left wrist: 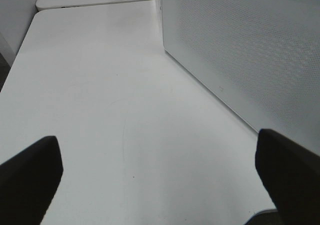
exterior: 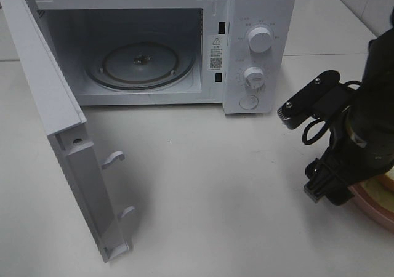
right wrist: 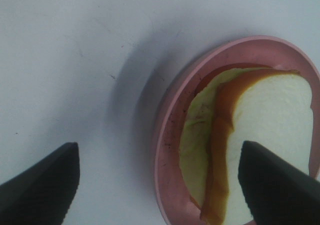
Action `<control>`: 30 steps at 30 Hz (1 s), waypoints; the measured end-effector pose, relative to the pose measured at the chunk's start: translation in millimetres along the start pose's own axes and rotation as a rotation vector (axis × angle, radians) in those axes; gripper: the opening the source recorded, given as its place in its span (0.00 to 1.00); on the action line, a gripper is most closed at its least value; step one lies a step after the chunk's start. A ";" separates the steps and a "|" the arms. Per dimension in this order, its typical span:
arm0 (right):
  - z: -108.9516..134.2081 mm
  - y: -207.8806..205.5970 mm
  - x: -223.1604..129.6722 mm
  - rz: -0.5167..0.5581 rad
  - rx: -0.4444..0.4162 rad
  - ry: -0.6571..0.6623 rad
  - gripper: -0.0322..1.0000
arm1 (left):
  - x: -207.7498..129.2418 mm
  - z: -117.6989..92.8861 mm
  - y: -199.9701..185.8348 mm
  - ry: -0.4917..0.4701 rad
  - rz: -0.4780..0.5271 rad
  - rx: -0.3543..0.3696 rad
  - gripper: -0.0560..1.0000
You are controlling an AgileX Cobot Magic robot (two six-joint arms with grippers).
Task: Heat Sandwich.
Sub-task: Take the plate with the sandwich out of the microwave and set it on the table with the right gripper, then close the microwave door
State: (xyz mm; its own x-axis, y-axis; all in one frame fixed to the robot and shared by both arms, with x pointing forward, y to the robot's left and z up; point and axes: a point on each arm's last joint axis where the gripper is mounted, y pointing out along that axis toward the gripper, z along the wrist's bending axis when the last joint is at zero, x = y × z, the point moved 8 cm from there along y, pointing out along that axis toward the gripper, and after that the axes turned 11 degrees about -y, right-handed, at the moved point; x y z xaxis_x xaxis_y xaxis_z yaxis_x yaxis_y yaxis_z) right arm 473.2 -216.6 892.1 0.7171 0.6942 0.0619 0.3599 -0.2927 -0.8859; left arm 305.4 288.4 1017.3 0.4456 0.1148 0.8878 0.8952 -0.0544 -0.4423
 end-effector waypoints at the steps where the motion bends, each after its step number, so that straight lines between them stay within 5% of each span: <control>1: 0.0 0.0 0.0 0.000 0.000 0.000 0.83 | 0.0 0.0 0.0 0.000 0.000 0.000 0.99; 18: -6.6 -95.4 -39.2 -0.280 0.169 0.112 0.81 | 0.0 0.0 0.0 0.000 0.000 0.000 0.99; 30: -12.5 -131.1 -86.7 -0.382 0.190 0.163 0.79 | 0.0 0.0 0.0 0.000 0.000 0.000 0.99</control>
State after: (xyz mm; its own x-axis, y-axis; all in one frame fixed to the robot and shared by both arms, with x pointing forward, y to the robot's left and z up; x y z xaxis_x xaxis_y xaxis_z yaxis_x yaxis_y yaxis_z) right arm 371.3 -246.7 1008.7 0.6442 0.6119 0.4588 0.5119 0.1007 -0.8531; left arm 305.4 288.4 1017.3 0.4456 0.1148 0.8878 0.8952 -0.0544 -0.4423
